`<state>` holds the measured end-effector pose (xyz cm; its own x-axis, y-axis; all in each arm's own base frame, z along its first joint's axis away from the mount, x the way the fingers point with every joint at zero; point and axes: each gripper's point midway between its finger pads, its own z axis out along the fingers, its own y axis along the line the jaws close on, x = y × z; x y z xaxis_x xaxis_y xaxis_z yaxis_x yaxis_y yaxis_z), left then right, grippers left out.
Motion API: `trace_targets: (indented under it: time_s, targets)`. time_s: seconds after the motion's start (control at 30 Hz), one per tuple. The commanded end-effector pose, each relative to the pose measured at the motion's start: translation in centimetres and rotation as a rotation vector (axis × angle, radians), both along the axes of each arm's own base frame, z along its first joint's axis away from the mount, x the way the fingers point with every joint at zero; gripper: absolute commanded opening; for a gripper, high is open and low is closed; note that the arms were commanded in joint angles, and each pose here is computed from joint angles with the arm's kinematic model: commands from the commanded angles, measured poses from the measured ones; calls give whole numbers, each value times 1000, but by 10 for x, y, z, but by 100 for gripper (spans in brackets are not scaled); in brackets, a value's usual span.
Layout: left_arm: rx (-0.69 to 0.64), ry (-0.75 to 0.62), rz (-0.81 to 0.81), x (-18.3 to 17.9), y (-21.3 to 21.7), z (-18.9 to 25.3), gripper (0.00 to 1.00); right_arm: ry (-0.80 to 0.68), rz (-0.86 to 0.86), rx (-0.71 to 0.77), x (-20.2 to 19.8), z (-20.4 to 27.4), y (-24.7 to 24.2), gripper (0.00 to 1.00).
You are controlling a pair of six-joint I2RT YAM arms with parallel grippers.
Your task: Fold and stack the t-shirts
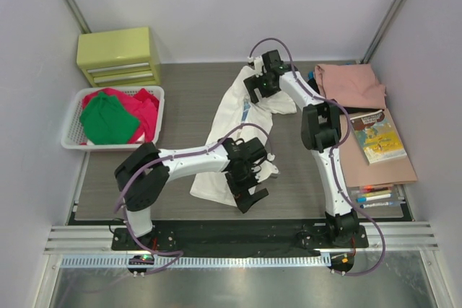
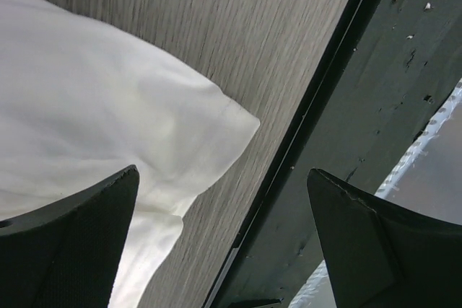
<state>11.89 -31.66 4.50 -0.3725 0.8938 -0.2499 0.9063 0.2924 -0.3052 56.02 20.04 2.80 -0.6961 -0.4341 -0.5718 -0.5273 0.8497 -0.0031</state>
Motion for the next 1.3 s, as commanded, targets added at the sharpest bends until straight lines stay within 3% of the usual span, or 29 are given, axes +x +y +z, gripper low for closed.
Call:
trace_targets:
  time_s: [0.0, 0.37, 0.53, 0.73, 0.87, 1.0, 1.07, 1.27]
  targets:
    - [-21, 13, -54, -12, -13, 6, 100, 182, 83, -1, -48, -36, 24, 100]
    - [-33, -42, -50, -4, -18, 6, 100, 179, 88, -2, -51, -37, 32, 100]
    - [-33, -132, -32, 11, -15, 13, 100, 188, 80, -9, -55, -42, 28, 100]
    - [-67, -347, 7, 44, 3, 46, 100, 185, 79, -18, -57, -40, 27, 100]
    - [-64, -455, 155, 87, 28, 49, 100, 184, 78, -12, -58, -37, 26, 100]
    - [11, -743, 296, 141, 57, 51, 100, 194, 75, -10, -61, -39, 27, 100]
    - [74, -802, 332, 152, 67, 40, 100, 197, 71, -20, -63, -40, 23, 100]
    - [51, -733, 335, 144, 61, 23, 100, 194, 71, -45, -66, -39, 17, 100]
